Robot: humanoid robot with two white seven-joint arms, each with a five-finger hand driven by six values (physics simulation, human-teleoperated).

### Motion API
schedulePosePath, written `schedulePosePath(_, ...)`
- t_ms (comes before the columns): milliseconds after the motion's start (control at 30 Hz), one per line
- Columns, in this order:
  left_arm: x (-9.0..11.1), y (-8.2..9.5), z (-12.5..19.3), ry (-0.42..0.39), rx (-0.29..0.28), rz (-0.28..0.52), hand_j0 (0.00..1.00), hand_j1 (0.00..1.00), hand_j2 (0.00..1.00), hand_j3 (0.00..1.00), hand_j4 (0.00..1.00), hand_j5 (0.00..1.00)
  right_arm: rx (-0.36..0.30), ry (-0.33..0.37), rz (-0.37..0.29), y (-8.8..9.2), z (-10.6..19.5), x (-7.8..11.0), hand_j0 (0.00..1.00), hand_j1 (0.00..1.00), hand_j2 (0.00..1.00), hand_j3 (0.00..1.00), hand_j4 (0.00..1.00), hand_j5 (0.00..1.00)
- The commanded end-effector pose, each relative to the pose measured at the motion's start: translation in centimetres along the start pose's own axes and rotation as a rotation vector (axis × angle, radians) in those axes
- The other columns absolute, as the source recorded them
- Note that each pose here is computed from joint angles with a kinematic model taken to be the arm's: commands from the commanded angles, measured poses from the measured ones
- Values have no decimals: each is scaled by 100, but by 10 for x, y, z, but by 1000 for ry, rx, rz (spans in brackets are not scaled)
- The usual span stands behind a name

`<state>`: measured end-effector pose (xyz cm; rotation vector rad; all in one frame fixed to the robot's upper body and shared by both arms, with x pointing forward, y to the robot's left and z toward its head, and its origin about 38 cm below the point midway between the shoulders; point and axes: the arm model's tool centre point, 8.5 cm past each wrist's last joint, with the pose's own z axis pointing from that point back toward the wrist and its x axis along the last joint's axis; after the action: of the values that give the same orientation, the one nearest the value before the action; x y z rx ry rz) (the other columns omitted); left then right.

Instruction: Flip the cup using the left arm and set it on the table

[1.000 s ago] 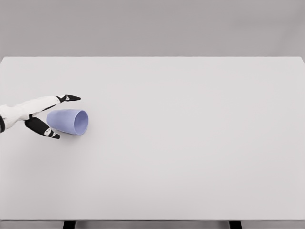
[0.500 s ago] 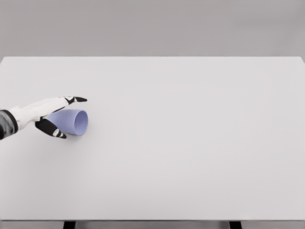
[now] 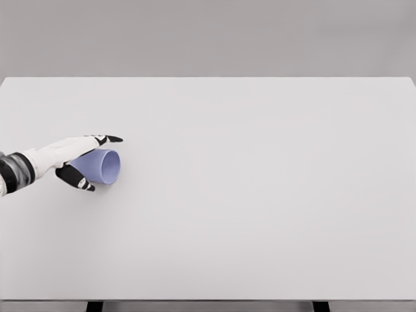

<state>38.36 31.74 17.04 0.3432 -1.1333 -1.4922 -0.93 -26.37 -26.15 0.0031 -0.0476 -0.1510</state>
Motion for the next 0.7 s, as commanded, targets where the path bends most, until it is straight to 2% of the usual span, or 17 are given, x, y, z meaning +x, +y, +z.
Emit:
schedulePosePath(0, 1, -1, -2, 2, 2, -3, 99, 99, 99, 99, 99, 99, 0, 0, 0, 0, 0, 0, 100, 100, 100, 100, 100, 100)
schedulePosePath(67, 1, -1, -2, 1, 2, -2, 98, 98, 98, 98, 98, 98, 0, 0, 0, 0, 0, 0, 100, 100, 100, 100, 100, 100)
schedulePosePath(133, 0, -2, -2, 10, 1, 5, 92, 92, 92, 92, 92, 92, 0, 0, 0, 0, 0, 0, 100, 100, 100, 100, 100, 100)
schedulePosePath(233, -5, -5, -3, 60, -9, 35, 89, 89, 89, 89, 89, 89, 0, 0, 0, 0, 0, 0, 100, 100, 100, 100, 100, 100)
schedulePosePath(333, -5, -6, -3, 62, -10, 35, 80, 80, 80, 80, 80, 80, 0, 0, 0, 0, 0, 0, 100, 100, 100, 100, 100, 100)
schedulePosePath(467, -5, -7, -3, 63, -13, 39, 78, 78, 78, 78, 78, 78, 0, 0, 0, 0, 0, 0, 100, 100, 100, 100, 100, 100)
schedulePosePath(667, -7, -6, -3, 82, -11, 54, 68, 68, 68, 68, 68, 68, 0, 0, 0, 0, 0, 0, 100, 100, 100, 100, 100, 100)
